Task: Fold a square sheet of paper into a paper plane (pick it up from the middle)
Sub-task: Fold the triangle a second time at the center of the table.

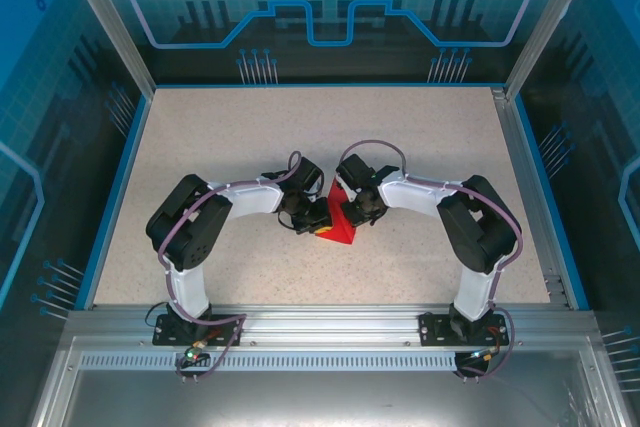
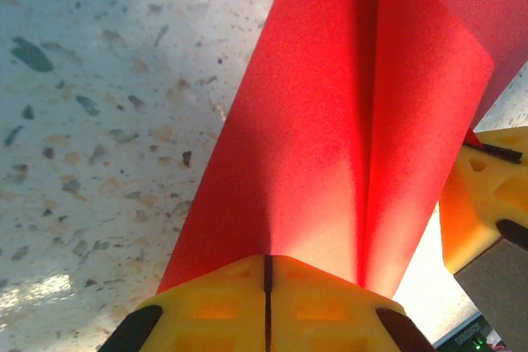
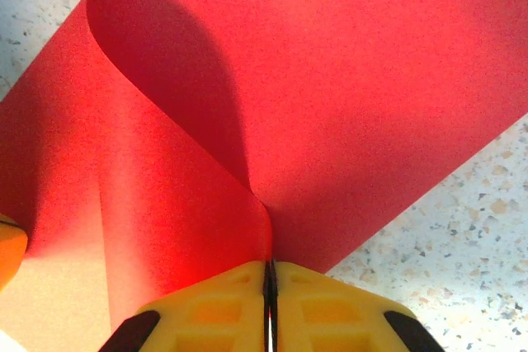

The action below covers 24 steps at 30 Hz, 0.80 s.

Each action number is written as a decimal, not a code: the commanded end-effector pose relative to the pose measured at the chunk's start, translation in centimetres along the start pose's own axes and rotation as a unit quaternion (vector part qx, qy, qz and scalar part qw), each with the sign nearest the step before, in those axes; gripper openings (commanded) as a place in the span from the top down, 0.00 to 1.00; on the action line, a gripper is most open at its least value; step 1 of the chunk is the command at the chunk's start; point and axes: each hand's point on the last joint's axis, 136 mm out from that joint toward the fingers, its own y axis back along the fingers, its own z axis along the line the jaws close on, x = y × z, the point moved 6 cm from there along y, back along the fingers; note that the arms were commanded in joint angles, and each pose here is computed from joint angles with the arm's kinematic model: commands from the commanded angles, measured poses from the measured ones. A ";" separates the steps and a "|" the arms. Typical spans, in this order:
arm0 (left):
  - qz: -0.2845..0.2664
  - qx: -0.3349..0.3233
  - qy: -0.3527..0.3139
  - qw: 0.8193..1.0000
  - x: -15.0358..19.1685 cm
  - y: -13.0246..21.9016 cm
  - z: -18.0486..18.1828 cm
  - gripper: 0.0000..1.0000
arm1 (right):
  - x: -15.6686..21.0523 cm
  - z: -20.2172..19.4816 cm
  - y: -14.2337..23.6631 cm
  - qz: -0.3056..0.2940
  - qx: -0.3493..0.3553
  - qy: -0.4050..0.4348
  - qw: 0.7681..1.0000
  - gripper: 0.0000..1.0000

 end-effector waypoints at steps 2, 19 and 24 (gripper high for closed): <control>0.002 -0.008 -0.009 1.000 0.1 -0.1 -0.3 0.92 | 0.1 0.2 -0.4 0.016 0.003 0.000 1.000 0.89; -0.037 0.190 0.033 0.981 -2.2 2.8 -3.2 1.00 | 0.6 -0.3 -1.1 0.016 0.003 -0.011 1.000 0.90; -0.031 0.215 0.035 0.976 -2.6 2.3 -3.8 1.00 | 0.7 -0.5 -1.2 0.020 0.003 -0.012 1.000 0.90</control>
